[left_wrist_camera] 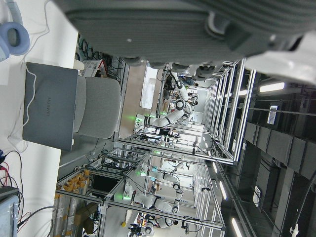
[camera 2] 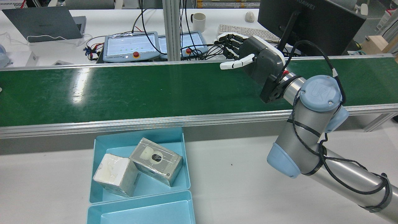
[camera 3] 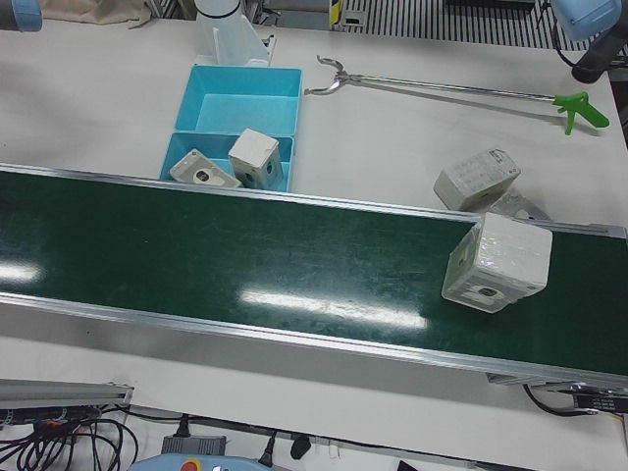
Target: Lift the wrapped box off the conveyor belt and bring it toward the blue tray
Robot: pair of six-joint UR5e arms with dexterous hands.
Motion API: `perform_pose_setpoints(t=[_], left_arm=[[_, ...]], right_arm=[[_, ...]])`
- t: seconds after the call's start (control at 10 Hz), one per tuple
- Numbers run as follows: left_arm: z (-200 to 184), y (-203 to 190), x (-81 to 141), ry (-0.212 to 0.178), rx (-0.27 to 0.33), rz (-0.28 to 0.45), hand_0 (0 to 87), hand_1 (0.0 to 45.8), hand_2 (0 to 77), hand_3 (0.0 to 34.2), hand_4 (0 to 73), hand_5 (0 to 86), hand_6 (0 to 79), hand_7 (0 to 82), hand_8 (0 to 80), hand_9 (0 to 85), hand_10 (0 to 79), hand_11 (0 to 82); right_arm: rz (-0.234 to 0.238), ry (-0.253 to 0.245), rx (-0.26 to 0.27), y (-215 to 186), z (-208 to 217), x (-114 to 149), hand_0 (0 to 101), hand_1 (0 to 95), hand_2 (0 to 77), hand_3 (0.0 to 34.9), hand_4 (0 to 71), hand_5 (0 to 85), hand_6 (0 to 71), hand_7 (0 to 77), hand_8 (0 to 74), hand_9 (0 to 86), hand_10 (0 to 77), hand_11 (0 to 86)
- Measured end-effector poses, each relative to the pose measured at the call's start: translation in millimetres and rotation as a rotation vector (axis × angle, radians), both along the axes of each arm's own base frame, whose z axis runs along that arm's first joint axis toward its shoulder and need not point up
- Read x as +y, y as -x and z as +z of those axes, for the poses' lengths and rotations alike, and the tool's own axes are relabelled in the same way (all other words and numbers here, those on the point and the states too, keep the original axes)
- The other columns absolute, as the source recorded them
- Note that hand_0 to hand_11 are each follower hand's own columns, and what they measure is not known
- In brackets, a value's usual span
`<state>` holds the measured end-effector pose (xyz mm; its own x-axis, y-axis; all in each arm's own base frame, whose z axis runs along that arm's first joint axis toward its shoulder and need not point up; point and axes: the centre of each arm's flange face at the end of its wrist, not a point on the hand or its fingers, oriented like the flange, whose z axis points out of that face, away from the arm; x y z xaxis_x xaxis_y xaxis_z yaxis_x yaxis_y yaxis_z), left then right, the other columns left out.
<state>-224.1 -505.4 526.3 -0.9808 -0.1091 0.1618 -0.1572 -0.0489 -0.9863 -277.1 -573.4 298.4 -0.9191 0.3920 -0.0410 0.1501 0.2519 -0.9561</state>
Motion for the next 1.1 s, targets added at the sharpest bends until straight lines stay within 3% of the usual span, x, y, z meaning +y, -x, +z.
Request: perform_pose_setpoints(t=[0.1,0.3,0.4,0.5,0.7,0.8,0.9,1.1], left_arm=[[0,0,0,0.0,0.0,0.0,0.0,0.0,0.5,0.0,0.0,1.1,0.0,0.0,0.0,0.0,0.0,0.0],[0,0,0,0.0,0.0,0.0,0.0,0.0,0.5,0.0,0.0,1.1,0.0,0.0,0.0,0.0,0.0,0.0],[0,0,0,0.0,0.0,0.0,0.0,0.0,0.5,0.0,0.0,1.1,0.0,0.0,0.0,0.0,0.5,0.0],[0,0,0,0.0,0.0,0.0,0.0,0.0,0.5,0.0,0.0,1.1,0.0,0.0,0.0,0.0,0.0,0.0],[0,0,0,0.0,0.0,0.0,0.0,0.0,0.5,0.0,0.0,1.1,0.0,0.0,0.0,0.0,0.0,0.0],[0,0,0,0.0,0.0,0.0,0.0,0.0,0.5,0.0,0.0,1.1,0.0,0.5,0.0,0.0,0.0,0.0],[0,0,0,0.0,0.0,0.0,0.0,0.0,0.5,0.0,0.0,1.1,0.0,0.5,0.0,0.0,0.0,0.0],[0,0,0,0.0,0.0,0.0,0.0,0.0,0.5,0.0,0.0,1.1,0.0,0.0,0.0,0.0,0.0,0.0]], right_arm=[[0.004,0.0,0.016,1,3,-2,49,15.8,15.8,12.1,16.4,34.4,8.2,26.2,0.0,5.4,0.0,1.1],[0.014,-0.017,0.042,3,0,-4,49,15.8,15.8,12.1,16.4,34.4,8.2,26.2,0.0,5.4,0.0,1.1],[0.018,-0.03,0.046,4,-2,-5,49,15.3,19.1,17.6,14.2,32.7,6.0,26.2,0.0,5.4,0.0,1.1],[0.024,-0.049,0.044,4,-3,-6,47,10.9,18.0,17.9,12.5,32.7,6.0,26.2,0.0,5.4,0.0,1.1],[0.04,-0.114,0.018,3,0,-9,47,14.2,15.8,18.0,13.1,32.7,6.0,26.2,0.0,5.4,0.0,1.1],[0.05,-0.152,0.004,3,3,-10,48,15.3,22.9,12.9,16.4,33.8,7.6,27.3,0.0,7.6,0.0,1.1],[0.057,-0.181,-0.003,3,4,-10,48,15.3,22.9,12.9,16.4,33.8,7.6,27.3,0.0,7.6,0.0,1.1],[0.065,-0.186,0.008,7,15,-14,48,15.3,24.5,7.3,20.2,34.9,9.8,30.0,0.0,8.7,2.2,3.3]])
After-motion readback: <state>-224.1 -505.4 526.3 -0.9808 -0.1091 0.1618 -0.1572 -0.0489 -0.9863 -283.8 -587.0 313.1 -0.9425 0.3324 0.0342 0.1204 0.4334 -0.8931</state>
